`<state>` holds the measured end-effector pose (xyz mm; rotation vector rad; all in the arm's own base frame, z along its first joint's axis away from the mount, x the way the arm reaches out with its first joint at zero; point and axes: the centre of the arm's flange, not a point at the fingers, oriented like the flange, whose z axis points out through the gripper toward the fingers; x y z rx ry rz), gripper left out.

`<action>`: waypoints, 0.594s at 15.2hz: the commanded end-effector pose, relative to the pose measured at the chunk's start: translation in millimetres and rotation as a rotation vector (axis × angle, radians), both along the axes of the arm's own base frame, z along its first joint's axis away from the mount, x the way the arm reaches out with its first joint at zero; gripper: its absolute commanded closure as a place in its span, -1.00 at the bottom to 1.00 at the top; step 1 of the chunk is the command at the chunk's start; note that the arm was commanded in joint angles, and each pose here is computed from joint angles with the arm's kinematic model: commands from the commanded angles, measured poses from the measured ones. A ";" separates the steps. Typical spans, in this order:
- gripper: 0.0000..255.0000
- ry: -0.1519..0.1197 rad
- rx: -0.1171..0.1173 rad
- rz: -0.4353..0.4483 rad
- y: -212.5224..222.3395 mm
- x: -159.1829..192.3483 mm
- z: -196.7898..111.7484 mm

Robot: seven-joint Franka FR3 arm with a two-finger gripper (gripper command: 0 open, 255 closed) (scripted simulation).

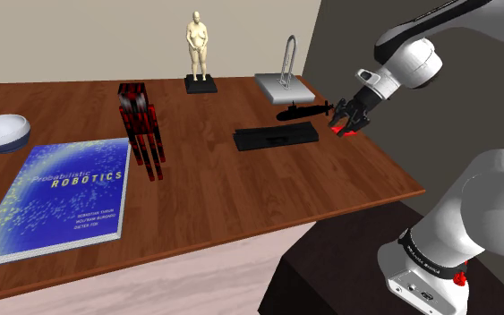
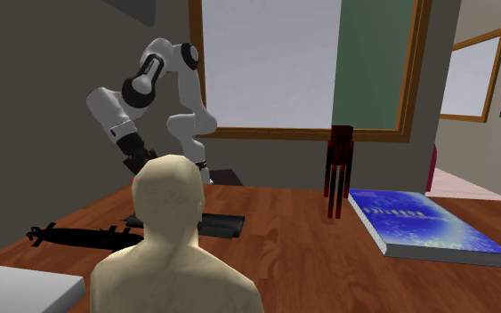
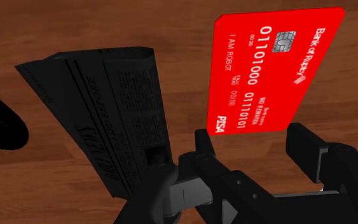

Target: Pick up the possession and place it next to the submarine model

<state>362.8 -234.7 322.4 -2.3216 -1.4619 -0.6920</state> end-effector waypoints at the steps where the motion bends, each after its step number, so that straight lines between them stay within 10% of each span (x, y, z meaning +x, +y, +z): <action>1: 1.00 0.000 0.000 0.000 -0.2 0.1 -10.2; 9: 1.00 0.000 0.000 0.000 -0.2 0.1 -52.4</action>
